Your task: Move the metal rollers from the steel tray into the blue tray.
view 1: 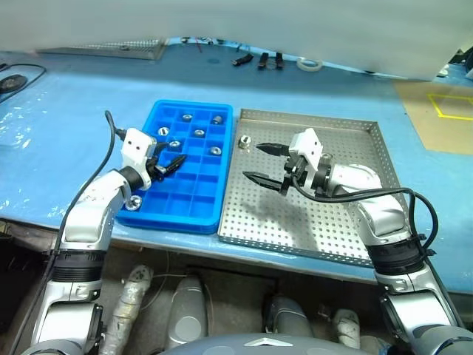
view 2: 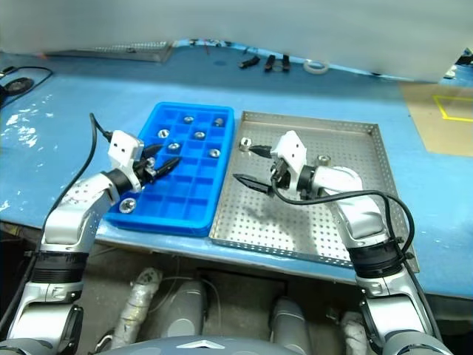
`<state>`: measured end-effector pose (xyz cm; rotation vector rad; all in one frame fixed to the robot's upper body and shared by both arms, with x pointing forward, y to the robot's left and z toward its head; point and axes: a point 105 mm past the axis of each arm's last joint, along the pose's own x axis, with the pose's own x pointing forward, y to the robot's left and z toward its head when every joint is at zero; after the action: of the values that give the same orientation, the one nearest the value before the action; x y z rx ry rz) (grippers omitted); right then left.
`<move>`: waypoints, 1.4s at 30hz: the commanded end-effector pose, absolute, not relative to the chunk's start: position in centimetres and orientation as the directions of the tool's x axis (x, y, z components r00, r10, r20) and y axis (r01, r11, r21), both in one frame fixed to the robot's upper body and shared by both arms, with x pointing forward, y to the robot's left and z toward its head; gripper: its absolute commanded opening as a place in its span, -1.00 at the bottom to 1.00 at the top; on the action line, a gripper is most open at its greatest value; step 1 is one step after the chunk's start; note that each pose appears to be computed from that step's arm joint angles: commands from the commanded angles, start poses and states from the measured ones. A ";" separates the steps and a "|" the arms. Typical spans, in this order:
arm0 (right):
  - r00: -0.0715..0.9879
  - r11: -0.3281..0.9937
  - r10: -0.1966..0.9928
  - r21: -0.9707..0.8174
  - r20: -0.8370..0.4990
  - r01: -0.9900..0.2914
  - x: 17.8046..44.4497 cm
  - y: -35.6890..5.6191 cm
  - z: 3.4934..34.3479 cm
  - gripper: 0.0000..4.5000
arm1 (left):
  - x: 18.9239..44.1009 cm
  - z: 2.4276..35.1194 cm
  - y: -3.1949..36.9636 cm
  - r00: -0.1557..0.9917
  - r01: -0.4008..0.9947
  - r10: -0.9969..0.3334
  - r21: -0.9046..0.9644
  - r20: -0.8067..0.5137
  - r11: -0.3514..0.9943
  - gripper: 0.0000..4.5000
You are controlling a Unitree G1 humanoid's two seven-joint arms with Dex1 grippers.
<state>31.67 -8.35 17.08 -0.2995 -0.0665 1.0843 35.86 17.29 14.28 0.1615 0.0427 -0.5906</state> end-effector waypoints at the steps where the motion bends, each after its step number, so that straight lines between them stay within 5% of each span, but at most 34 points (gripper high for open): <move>1: 0.481 0.446 0.875 -0.311 -0.042 -0.839 31.0 -8.2 18.8 0.79 | 36.1 16.0 16.9 0.816 0.575 -0.577 0.179 -0.048 0.798 0.49; 22: 0.539 0.492 0.841 -0.339 -0.055 -0.802 32.2 -10.1 19.7 0.79 | 34.8 22.0 12.8 0.685 0.707 -0.723 0.161 0.085 0.689 0.49; 31: 0.694 0.634 0.713 -0.326 -0.104 -0.701 31.3 -15.4 18.1 0.79 | 34.6 21.3 7.4 0.479 0.867 -0.877 0.137 0.030 0.479 0.49; 42: 0.760 0.715 0.643 -0.287 -0.089 -0.638 29.6 -15.7 16.7 0.79 | 34.7 19.2 6.4 0.380 0.920 -0.922 0.134 -0.071 0.369 0.49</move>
<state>29.82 -15.78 15.20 -0.3037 0.0423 0.7217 34.64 6.45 18.15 0.1208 0.0260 -1.1736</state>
